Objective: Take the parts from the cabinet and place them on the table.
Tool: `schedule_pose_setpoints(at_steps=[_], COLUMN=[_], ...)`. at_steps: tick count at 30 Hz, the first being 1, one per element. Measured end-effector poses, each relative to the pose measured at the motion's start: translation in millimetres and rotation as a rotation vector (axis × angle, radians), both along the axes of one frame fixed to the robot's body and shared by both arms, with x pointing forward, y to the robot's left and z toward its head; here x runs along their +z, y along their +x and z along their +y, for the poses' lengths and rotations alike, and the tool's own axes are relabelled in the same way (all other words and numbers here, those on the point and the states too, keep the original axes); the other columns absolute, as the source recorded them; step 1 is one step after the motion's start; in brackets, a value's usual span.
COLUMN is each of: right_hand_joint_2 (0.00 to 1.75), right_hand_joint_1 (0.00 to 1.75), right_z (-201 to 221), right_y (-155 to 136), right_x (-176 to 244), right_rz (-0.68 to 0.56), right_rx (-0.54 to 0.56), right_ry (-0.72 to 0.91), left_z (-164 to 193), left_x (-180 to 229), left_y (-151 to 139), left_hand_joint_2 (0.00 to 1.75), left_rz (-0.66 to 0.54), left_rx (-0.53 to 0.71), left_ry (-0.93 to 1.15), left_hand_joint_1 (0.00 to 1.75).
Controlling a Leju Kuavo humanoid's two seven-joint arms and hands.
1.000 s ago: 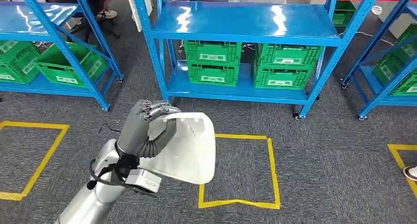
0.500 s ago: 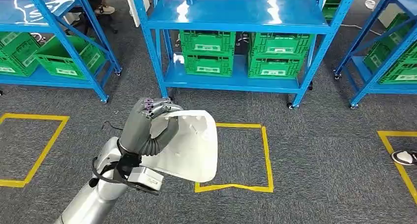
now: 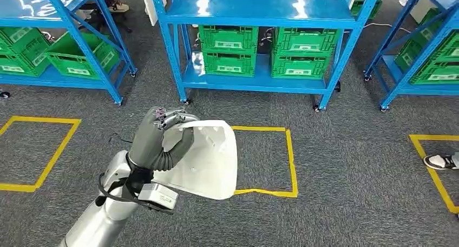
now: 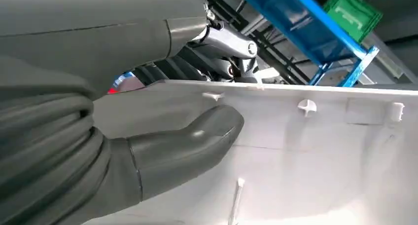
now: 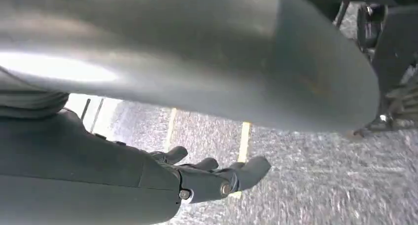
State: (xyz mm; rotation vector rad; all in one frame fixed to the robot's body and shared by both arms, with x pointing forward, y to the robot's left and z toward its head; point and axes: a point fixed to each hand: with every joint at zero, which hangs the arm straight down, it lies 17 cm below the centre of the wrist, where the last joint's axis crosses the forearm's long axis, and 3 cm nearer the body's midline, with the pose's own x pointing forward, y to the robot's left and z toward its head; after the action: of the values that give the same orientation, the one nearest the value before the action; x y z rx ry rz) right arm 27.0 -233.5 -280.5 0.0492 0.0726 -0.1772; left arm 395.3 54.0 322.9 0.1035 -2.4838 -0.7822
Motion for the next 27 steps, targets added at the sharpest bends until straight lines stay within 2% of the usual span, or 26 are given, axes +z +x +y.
schedule_pose_setpoints(at_steps=[27], right_hand_joint_2=[0.00], right_hand_joint_1=[0.00], right_z=[4], right_y=[1], right_x=[1], right_rz=[-0.035], right_rx=[0.015], right_ry=[0.025], left_z=[15], left_x=[-13], left_y=[7], left_hand_joint_2=[1.75], left_rz=[0.008], left_rx=[0.065], left_ry=[0.028], left_hand_joint_1=[1.75])
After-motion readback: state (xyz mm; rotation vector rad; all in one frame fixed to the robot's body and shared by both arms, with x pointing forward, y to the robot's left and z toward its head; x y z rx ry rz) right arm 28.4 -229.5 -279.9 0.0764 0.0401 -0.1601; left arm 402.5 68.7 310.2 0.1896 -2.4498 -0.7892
